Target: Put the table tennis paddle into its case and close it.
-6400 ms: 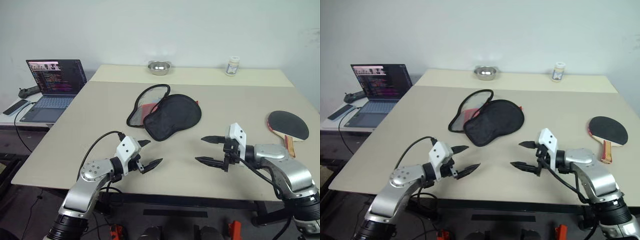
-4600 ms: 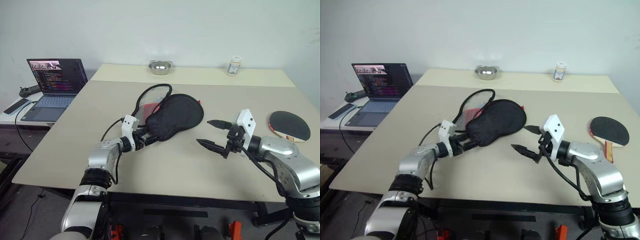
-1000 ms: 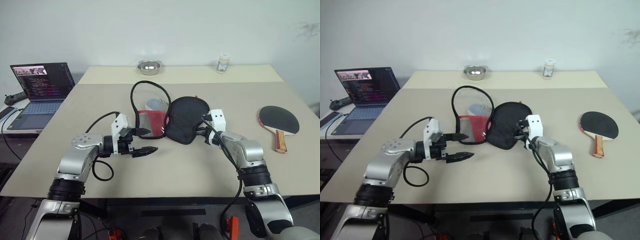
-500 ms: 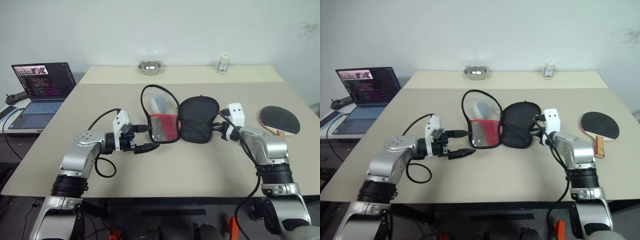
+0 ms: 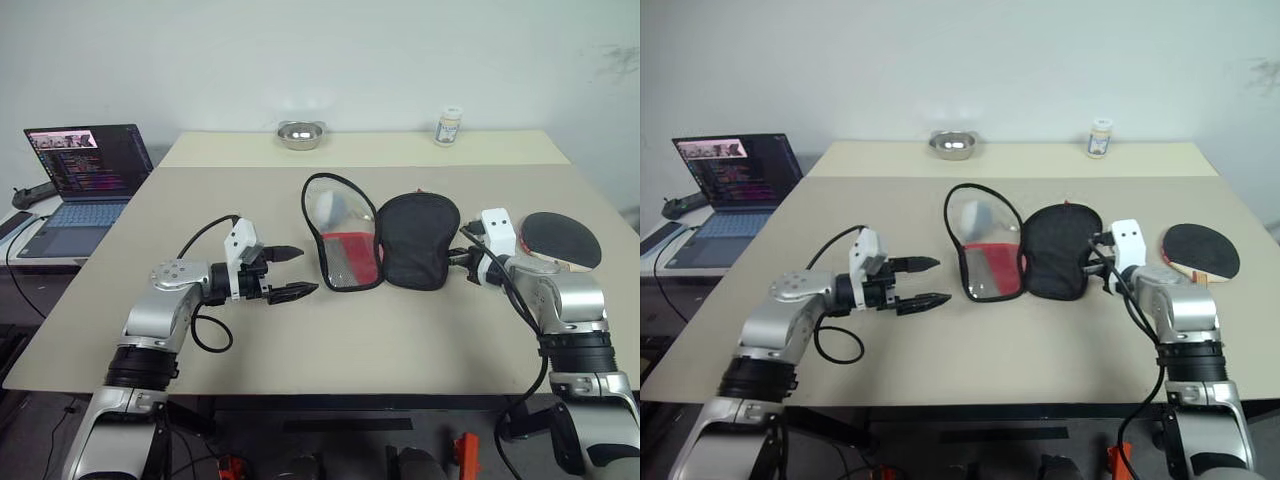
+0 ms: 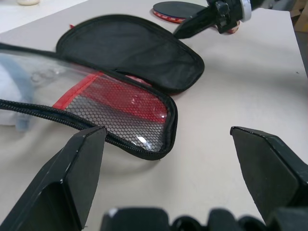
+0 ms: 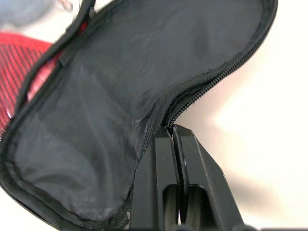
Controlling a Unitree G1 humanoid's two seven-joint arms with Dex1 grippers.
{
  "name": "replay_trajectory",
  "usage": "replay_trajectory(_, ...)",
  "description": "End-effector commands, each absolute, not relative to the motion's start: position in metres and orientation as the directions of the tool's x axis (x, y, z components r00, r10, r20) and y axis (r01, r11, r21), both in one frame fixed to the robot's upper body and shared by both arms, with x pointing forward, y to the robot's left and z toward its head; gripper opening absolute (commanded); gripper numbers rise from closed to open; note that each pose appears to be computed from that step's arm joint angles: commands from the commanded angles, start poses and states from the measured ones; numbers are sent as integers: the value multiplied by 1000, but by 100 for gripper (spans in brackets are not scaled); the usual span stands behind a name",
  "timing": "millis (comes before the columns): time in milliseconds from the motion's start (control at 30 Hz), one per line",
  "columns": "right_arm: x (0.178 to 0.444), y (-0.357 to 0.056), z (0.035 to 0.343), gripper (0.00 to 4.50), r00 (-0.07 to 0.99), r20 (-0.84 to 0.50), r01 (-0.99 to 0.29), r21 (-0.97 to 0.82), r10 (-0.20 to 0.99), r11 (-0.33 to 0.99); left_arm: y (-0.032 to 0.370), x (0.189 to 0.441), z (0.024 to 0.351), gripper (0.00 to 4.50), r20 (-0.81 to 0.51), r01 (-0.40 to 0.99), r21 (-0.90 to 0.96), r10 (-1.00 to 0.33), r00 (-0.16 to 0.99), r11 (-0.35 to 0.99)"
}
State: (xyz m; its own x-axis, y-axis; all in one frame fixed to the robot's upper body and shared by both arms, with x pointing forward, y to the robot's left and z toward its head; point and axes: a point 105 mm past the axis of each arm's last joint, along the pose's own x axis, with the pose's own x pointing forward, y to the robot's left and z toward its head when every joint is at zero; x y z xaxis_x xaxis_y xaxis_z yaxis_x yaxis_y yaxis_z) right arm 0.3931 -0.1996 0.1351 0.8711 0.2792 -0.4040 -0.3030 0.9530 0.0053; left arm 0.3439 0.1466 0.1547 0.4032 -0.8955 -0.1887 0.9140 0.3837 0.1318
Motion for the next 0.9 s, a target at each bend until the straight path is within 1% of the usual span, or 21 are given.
replay_trajectory(33,395,-208,148,3,893,-373,-292,-52,253,955,143,344,167,450,-168,915,178,-905,392,363)
replay_trajectory(100,396,-213,149,3,898,-371,-278,-61,237,959,142,343,167,450,-167,916,178,-906,389,361)
replay_trajectory(200,396,-215,149,62,899,-370,-281,-78,234,957,140,342,168,450,-165,916,178,-907,388,359)
replay_trajectory(367,395,-224,153,238,904,-367,-282,-127,219,951,137,341,169,450,-162,917,179,-909,385,357)
replay_trajectory(467,394,-227,164,345,914,-338,-287,-142,226,947,135,340,170,450,-157,917,180,-910,383,355)
replay_trajectory(567,395,-249,182,446,944,-289,-211,-152,161,966,132,339,175,450,-143,920,184,-916,374,347)
replay_trajectory(633,393,-270,189,446,957,-276,-134,-164,85,977,130,336,181,450,-127,926,186,-926,355,330)
replay_trajectory(767,388,-322,190,446,953,-279,62,-194,-115,979,124,330,194,450,-98,934,208,-944,314,289)
replay_trajectory(900,388,-351,184,446,925,-295,206,-145,-241,968,115,330,206,450,-81,935,240,-954,289,263)
